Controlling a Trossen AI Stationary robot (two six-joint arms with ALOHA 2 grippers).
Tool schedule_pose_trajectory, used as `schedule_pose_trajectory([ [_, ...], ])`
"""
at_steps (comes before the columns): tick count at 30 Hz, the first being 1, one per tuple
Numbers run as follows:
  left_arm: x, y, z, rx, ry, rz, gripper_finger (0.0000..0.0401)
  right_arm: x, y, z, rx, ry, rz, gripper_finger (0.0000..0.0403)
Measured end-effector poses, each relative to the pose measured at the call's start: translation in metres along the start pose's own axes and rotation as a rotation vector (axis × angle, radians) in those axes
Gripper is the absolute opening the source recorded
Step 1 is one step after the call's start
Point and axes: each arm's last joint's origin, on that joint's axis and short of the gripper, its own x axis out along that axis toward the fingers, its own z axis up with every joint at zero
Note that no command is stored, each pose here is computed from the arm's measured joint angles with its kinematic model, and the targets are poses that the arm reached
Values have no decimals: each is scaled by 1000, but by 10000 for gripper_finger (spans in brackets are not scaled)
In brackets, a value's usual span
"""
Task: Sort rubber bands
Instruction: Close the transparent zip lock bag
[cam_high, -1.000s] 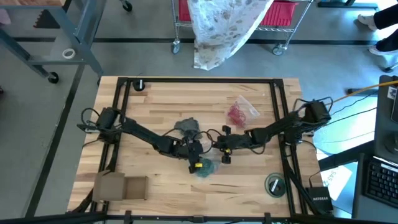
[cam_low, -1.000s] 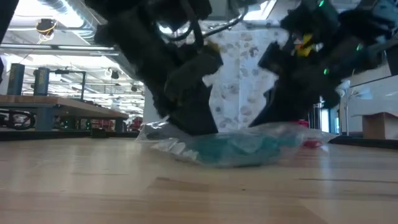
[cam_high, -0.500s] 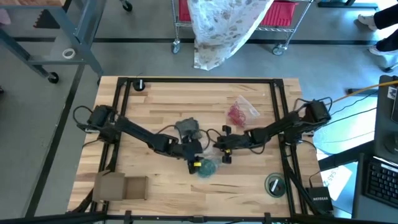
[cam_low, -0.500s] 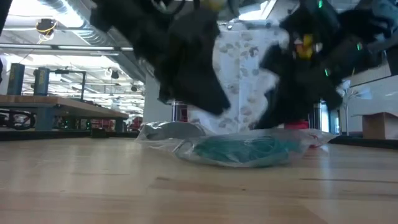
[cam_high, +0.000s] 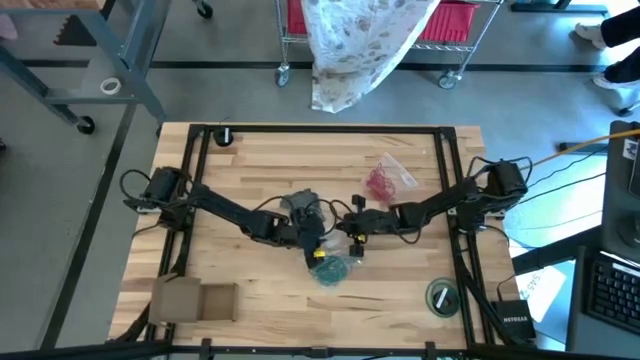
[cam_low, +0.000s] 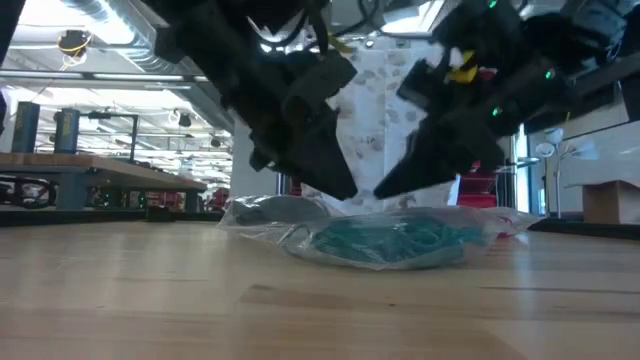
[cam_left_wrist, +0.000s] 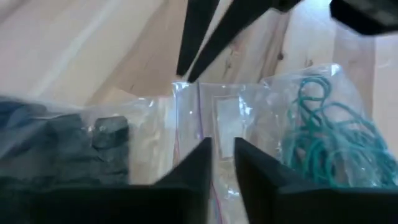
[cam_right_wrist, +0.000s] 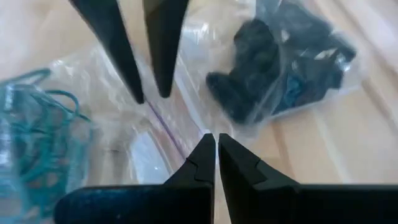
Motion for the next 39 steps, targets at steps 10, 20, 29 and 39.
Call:
schedule_pose_trajectory([
  [10, 10, 0, -10, 23, 46, -5, 2, 19, 6, -13, 1, -5, 66, 14],
  [20, 21, 1, -19, 6, 66, 27, 1, 29, 7, -25, 2, 38, 46, 14],
  [29, 23, 0, -13, -10, 8, -1, 1, 35, 8, -29, 25, 43, 29, 14],
  [39, 33, 14, -19, 9, 81, 65, 1, 38, 9, -22, 25, 43, 38, 14],
])
